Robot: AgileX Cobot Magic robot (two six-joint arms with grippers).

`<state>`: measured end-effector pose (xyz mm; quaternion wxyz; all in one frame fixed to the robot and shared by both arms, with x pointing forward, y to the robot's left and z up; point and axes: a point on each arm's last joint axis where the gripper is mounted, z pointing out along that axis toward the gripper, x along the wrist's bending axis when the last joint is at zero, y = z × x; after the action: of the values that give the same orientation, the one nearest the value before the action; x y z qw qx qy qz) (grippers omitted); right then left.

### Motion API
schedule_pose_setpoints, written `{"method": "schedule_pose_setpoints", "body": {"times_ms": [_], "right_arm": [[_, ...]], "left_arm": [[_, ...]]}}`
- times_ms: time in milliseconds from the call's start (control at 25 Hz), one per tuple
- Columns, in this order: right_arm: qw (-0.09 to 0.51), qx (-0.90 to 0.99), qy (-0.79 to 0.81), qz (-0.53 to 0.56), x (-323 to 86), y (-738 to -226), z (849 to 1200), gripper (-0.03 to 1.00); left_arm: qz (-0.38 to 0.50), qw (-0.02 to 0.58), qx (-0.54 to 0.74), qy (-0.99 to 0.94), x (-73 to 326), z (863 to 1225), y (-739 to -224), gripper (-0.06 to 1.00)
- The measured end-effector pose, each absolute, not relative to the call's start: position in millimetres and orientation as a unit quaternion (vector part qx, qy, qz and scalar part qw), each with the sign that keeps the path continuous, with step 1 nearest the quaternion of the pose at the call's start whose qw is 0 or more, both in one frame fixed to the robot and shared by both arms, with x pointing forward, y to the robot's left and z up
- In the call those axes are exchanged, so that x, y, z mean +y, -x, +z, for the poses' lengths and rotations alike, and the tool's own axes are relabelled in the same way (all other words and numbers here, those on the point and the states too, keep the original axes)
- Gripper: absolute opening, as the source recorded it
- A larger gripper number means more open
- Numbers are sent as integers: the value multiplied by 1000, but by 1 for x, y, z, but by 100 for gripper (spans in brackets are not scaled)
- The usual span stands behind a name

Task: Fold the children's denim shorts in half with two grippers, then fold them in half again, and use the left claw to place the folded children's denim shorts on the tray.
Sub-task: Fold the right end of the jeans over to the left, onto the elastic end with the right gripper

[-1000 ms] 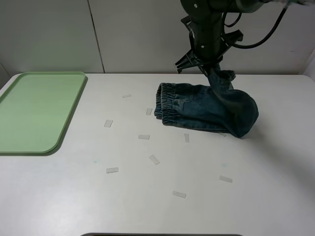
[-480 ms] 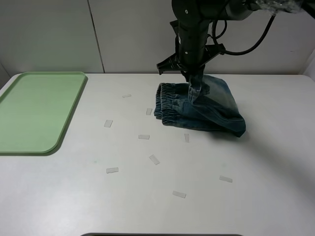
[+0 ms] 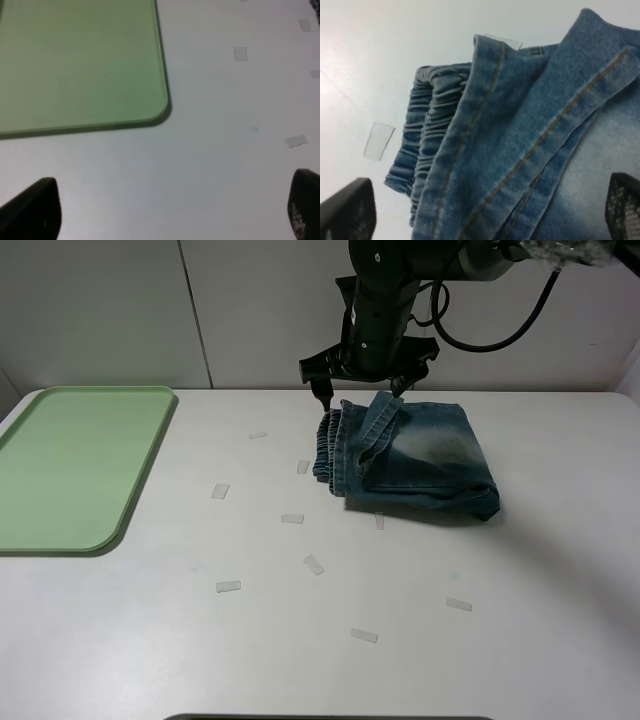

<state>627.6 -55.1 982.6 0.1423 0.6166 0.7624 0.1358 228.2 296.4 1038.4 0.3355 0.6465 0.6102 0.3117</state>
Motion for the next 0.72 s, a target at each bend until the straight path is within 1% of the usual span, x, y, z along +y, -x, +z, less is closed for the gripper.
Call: {"method": "schedule_pose_setpoints", "body": {"times_ms": [120, 320, 520, 720], "right_arm": [[142, 770, -609, 125, -58, -623, 992, 69], [149, 790, -589, 82, -71, -610, 1017, 69], [176, 791, -584, 51, -87, -615, 1020, 69], [183, 767, -614, 41, -122, -638, 1010, 69]], "left_arm": [[312, 335, 610, -646, 296, 1038, -228, 89], [312, 335, 610, -646, 296, 1038, -228, 89], [312, 336, 610, -646, 296, 1038, -228, 89], [312, 336, 610, -646, 296, 1038, -228, 89]]}}
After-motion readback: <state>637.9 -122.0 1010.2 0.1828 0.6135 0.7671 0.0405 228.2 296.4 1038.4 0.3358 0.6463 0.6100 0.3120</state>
